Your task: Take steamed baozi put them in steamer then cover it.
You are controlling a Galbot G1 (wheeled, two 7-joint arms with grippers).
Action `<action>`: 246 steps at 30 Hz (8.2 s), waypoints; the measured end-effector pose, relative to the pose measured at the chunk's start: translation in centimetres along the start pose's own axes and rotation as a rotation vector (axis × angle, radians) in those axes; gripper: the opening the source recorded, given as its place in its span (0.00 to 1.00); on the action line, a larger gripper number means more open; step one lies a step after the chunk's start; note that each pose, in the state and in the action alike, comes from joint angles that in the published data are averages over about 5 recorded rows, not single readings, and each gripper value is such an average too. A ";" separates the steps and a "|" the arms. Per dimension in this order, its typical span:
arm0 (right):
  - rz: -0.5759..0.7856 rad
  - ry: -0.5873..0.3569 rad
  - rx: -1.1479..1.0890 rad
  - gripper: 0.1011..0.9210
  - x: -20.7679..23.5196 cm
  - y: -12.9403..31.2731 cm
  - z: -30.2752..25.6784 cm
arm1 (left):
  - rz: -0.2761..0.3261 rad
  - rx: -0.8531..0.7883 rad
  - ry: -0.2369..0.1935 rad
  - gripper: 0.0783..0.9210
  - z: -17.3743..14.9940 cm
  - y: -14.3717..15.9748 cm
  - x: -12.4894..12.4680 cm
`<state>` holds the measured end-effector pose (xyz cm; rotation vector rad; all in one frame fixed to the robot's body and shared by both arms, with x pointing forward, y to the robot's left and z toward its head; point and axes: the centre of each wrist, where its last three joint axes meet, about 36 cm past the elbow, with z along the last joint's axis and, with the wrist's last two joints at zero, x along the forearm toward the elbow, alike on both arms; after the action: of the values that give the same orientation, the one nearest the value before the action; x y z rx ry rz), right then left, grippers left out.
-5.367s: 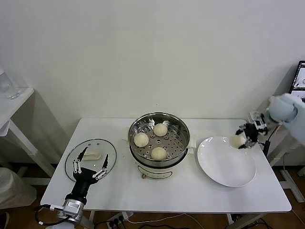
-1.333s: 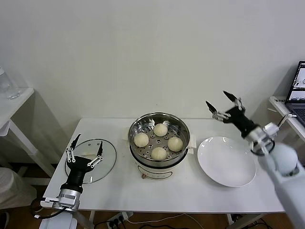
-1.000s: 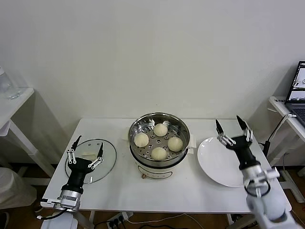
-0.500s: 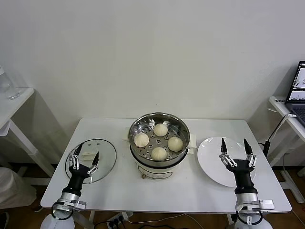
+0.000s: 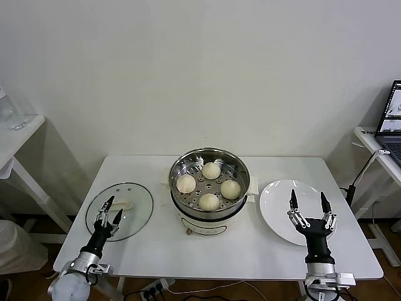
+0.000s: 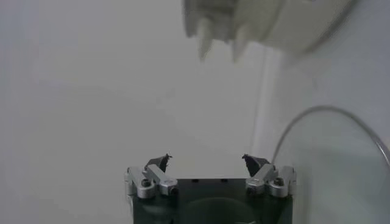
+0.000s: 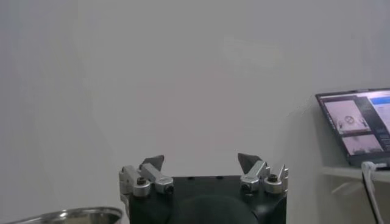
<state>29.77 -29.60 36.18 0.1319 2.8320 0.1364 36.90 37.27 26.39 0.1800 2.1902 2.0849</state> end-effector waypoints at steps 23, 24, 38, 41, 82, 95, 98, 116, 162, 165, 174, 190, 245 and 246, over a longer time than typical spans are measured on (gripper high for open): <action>0.016 0.006 0.023 0.88 0.9 -0.4 0.7 | 0.031 -0.110 0.070 0.88 1.8 -1.4 -4.4; 0.016 0.006 0.024 0.88 0.9 -0.4 0.7 | 0.030 -0.110 0.071 0.88 1.8 -1.4 -4.6; 0.016 0.007 0.038 0.88 1.2 -0.9 1.2 | 0.022 -0.111 0.084 0.83 0.8 -2.0 -7.0; 0.014 0.007 0.039 0.88 1.2 -0.9 1.3 | 0.022 -0.113 0.088 0.74 0.9 -2.2 -7.4; 0.014 -0.011 0.038 0.88 -0.2 -1.4 2.4 | -0.164 -0.229 0.138 0.14 -2.2 10.3 -3.8; 0.031 -0.019 0.048 0.88 -0.2 -2.0 2.8 | -0.175 -0.165 0.145 0.14 -11.2 19.0 -4.4; 0.035 -0.021 0.051 0.88 -0.1 -2.0 2.8 | -0.151 -0.142 0.132 0.14 -13.9 19.7 -4.9; 0.048 -0.023 0.071 0.88 0.9 -1.7 2.7 | -0.074 -0.057 0.048 0.14 -27.1 21.3 -8.3; 0.054 -0.014 0.110 0.88 1.3 -2.0 3.4 | 0.009 -0.031 0.100 0.14 -36.9 15.8 -14.7; 0.052 -0.013 0.111 0.88 1.3 -2.0 3.5 | 0.008 -0.029 0.100 0.14 -37.0 15.7 -14.6; 0.050 -0.014 0.114 0.88 1.5 -2.0 3.6 | 0.014 -0.024 0.099 0.14 -37.6 15.2 -14.2; 0.046 -0.009 0.114 0.88 1.5 -1.9 3.9 | 0.011 -0.032 0.097 0.14 -37.8 14.6 -14.5; 0.008 0.050 0.117 0.88 0.6 -2.0 2.0 | -0.210 0.564 -0.009 0.88 -22.8 18.9 -2.0; 0.006 0.053 0.113 0.88 0.4 -1.9 1.8 | -0.208 0.613 -0.002 0.88 -21.8 18.6 -1.7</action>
<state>29.74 -31.30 34.16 0.1630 2.8923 -0.0187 35.20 16.45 46.04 0.0008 2.6427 1.2620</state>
